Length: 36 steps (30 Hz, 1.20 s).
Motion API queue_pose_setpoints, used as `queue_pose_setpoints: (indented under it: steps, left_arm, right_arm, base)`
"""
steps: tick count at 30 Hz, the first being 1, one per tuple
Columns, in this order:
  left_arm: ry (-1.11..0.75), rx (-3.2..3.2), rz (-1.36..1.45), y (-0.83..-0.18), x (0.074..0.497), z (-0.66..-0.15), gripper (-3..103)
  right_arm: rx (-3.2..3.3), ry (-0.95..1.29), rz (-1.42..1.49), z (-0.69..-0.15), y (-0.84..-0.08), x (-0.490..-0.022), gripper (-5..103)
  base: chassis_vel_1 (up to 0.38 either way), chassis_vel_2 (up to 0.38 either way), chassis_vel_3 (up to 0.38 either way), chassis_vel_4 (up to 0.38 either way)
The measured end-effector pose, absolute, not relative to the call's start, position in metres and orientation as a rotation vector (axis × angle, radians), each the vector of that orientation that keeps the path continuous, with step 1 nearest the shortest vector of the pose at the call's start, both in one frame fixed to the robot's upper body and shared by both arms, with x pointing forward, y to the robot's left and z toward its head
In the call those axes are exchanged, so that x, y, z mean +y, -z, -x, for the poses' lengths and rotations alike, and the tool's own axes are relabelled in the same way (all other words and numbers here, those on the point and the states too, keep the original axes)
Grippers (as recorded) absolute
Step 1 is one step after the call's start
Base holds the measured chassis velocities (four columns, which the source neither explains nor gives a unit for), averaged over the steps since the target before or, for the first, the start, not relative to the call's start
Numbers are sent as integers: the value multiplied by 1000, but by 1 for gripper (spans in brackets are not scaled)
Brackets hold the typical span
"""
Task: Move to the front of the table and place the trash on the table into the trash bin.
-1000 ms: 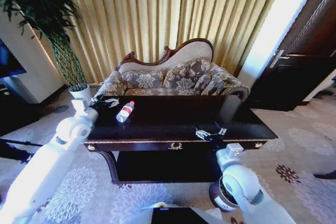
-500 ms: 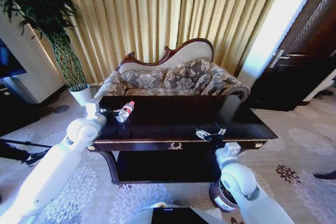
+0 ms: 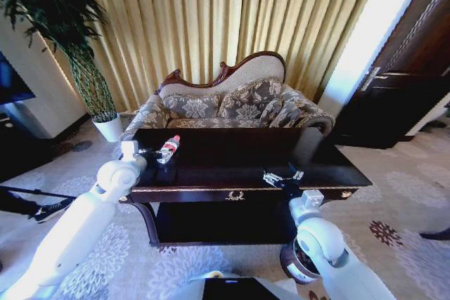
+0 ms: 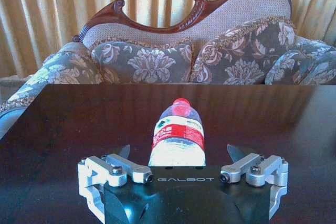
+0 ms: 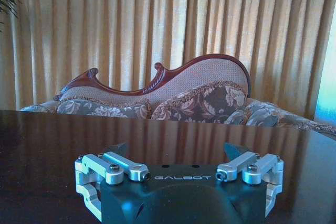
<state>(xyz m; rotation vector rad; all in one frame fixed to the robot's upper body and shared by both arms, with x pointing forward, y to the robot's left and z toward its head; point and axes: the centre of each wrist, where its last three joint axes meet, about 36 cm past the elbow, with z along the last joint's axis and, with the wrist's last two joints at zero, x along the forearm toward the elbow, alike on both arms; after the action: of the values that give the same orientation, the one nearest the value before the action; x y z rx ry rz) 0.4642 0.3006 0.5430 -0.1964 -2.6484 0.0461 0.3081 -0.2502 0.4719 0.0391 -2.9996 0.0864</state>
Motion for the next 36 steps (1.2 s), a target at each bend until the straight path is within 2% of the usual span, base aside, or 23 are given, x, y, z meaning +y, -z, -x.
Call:
queue_pose_setpoints:
  steps: [36]
  left_arm:
    - [-48,-2652,197,-543,301,-464,100]
  right_arm:
    - [-3002,-85,-39,-308,-473,-250,100]
  base:
    - [0,0,0,0]
